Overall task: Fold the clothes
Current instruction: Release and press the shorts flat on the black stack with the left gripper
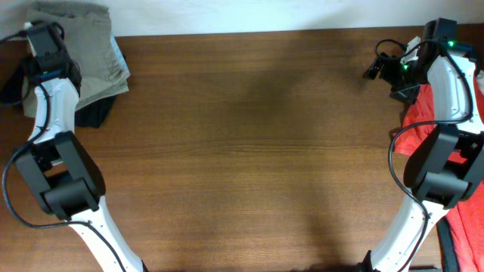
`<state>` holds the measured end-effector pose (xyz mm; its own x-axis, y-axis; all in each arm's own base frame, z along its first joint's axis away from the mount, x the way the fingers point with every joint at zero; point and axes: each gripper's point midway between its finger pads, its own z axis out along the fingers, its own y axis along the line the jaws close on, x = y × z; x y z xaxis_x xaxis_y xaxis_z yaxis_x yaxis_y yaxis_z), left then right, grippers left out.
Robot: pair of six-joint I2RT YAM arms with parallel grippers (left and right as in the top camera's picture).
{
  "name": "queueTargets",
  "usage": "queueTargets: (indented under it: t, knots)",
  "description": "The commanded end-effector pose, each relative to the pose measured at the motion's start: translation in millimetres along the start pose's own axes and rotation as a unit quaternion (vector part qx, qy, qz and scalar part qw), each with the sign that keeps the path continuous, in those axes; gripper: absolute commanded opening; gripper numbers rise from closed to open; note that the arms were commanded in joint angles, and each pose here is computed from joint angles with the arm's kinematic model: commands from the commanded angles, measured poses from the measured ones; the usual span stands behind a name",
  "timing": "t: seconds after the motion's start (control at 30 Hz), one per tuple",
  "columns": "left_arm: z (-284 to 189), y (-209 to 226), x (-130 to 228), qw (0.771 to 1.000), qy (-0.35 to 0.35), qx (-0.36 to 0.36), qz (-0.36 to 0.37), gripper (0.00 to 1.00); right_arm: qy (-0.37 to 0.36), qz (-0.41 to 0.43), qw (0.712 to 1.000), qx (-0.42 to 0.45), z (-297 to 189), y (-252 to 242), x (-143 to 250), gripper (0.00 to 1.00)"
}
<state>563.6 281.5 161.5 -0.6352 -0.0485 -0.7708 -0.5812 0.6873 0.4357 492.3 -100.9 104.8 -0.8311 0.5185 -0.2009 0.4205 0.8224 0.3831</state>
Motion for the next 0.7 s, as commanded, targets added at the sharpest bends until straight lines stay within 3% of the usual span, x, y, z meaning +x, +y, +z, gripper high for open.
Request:
queueTargets:
  t: [0.0,0.13,0.2,0.27,0.33,0.4,0.47,0.67]
  knots:
    - [18,4,15,1.000,0.017,-0.016,-0.002,0.64,-0.008,-0.009,1.000,-0.007,-5,6,-4,0.99]
    - [2,34,-10,0.995,-0.008,-0.095,-0.023,0.77,-0.008,-0.009,1.000,-0.007,-5,6,-4,0.99]
    - [-11,38,-27,0.995,-0.025,-0.095,-0.033,0.81,-0.008,-0.009,1.000,-0.007,-5,6,-4,0.99]
    - [-20,35,-38,0.995,-0.037,-0.084,-0.037,0.80,-0.008,-0.009,1.000,-0.007,-5,6,-4,0.99]
    - [-21,20,-37,0.998,-0.036,-0.052,-0.028,0.52,-0.008,-0.009,1.000,-0.007,-5,6,-4,0.99]
    - [-19,-12,-28,0.999,-0.023,0.035,-0.008,0.18,-0.008,-0.009,1.000,-0.007,-5,6,-4,0.99]
    - [-21,-39,-16,0.994,-0.005,0.109,0.000,0.01,-0.008,-0.009,1.000,-0.007,-5,6,-4,0.99]
    - [1,-58,19,0.992,0.037,0.116,-0.026,0.01,-0.008,-0.009,1.000,-0.007,-5,6,-4,0.99]
